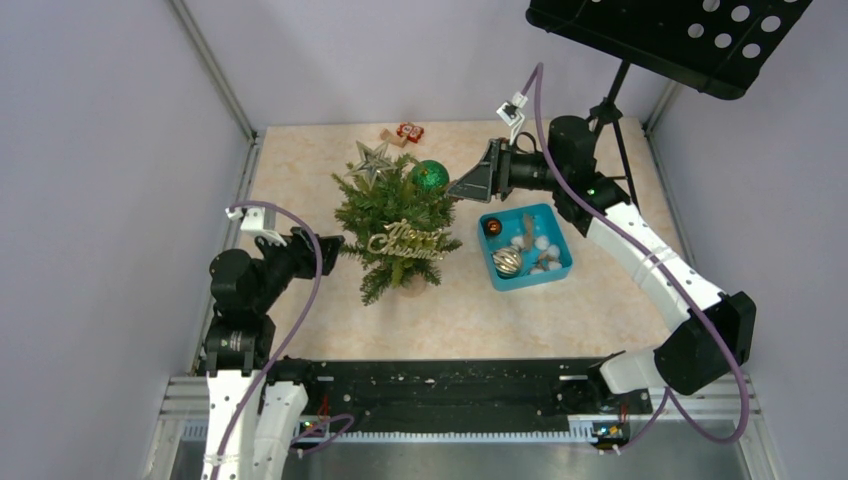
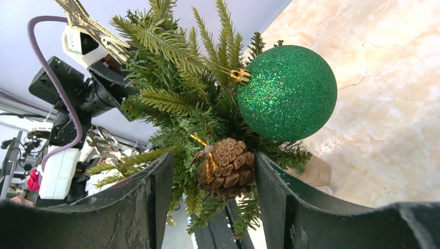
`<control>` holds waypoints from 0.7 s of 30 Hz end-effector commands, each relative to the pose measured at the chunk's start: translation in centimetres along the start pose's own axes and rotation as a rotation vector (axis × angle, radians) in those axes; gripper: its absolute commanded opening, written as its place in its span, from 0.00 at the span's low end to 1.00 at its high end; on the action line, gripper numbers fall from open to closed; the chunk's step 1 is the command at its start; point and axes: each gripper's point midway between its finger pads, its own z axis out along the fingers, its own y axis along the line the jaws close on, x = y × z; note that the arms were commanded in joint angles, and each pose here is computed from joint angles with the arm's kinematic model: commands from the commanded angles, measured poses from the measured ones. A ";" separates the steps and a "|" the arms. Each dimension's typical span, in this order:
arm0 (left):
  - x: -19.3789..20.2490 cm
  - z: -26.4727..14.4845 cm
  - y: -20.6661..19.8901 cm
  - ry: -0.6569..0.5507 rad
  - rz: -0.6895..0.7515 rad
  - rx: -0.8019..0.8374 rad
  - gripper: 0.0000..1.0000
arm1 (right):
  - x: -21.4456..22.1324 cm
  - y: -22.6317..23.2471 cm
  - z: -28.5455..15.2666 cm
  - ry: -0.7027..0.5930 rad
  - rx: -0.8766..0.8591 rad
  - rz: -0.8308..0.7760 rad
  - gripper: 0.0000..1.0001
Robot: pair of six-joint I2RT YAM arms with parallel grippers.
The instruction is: Decorate the small christmas tree
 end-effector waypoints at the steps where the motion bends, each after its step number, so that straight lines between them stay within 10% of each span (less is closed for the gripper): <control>1: -1.5 0.1 -0.6 -0.052 0.032 0.023 0.68 | -0.7 1.8 -0.3 -0.027 -0.043 -0.051 0.58; 6: -1.6 0.0 -0.5 -0.054 0.036 0.020 0.68 | -0.9 1.5 -0.2 -0.036 -0.029 -0.045 0.53; 12: -1.5 0.0 -0.4 -0.053 0.040 0.018 0.68 | -0.7 1.1 -0.1 -0.034 -0.018 -0.027 0.22; 21: -1.7 -0.1 -0.5 -0.057 0.052 0.017 0.68 | -0.6 -5.2 -2.3 -0.050 0.362 -0.013 0.33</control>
